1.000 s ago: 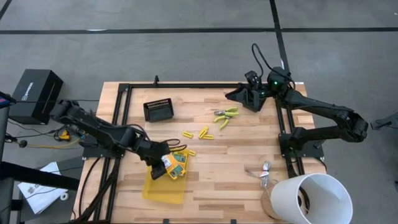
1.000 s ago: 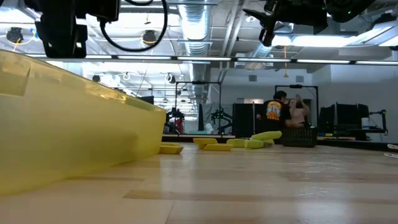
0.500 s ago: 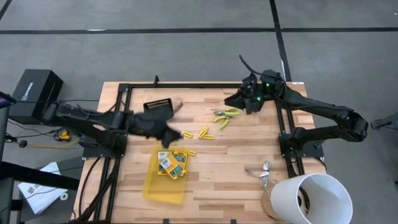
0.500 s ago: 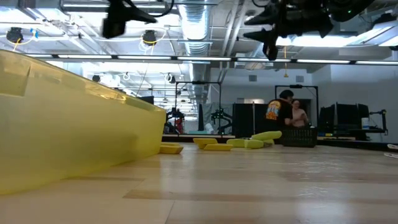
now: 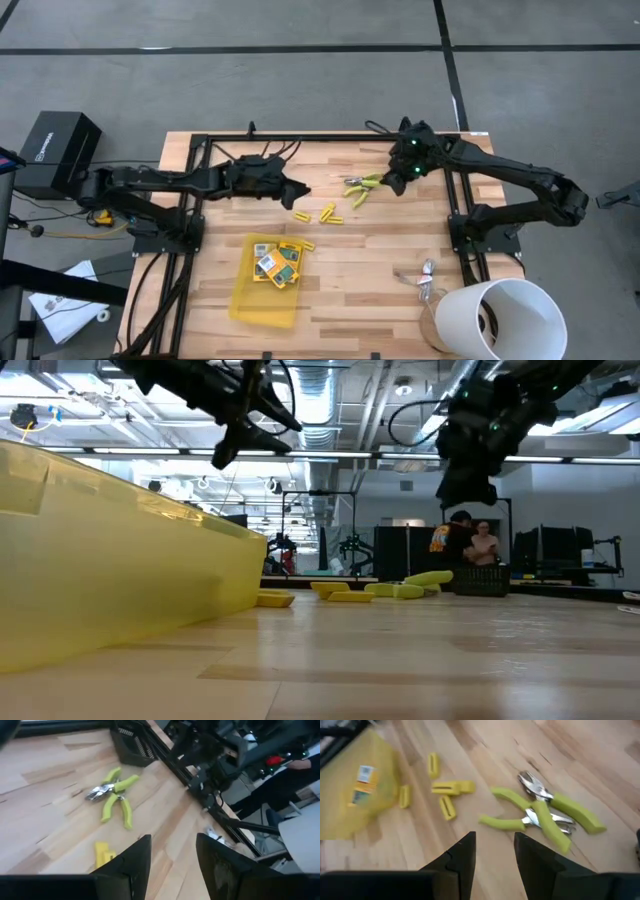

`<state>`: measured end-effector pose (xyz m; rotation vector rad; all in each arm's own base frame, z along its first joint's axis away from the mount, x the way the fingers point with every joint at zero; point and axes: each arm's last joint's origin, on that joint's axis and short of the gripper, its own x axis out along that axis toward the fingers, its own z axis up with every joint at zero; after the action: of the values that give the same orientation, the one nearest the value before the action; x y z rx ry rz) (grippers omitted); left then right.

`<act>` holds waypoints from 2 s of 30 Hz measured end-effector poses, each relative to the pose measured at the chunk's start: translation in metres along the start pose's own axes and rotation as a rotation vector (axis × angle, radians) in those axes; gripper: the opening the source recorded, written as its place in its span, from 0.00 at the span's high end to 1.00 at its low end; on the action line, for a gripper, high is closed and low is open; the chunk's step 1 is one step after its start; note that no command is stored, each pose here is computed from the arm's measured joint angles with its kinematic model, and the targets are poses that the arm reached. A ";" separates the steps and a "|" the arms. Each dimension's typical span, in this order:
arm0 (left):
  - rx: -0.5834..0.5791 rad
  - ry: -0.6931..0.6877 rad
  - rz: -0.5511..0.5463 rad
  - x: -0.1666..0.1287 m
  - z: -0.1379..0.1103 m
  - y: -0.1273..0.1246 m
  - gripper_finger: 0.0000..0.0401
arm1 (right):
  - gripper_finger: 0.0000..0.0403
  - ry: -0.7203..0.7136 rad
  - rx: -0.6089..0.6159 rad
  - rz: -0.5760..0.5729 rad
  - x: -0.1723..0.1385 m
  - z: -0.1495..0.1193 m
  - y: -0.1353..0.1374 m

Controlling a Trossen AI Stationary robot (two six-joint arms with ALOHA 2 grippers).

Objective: Pick & Place School Supplies
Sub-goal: Put the green puncher into the right black bin

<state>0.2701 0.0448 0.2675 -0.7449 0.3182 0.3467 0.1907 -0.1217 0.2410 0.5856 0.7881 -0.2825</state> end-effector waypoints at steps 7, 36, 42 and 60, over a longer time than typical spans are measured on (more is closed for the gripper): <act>0.059 0.028 -0.034 0.012 -0.003 0.002 0.63 | 0.69 0.131 0.025 -0.075 0.033 -0.003 -0.018; 0.060 0.031 -0.032 0.013 0.001 0.008 0.63 | 0.58 0.171 -0.030 -0.102 0.048 0.026 -0.047; 0.051 0.031 -0.032 0.013 0.001 0.008 0.63 | 0.60 0.208 -0.047 -0.098 0.055 0.011 -0.051; 0.006 0.049 -0.051 0.013 0.001 0.007 0.63 | 0.59 0.297 -0.003 -0.067 0.091 -0.010 -0.063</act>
<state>0.2790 0.0527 0.2588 -0.7551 0.3460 0.2789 0.2186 -0.1694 0.1443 0.6062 1.0956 -0.2589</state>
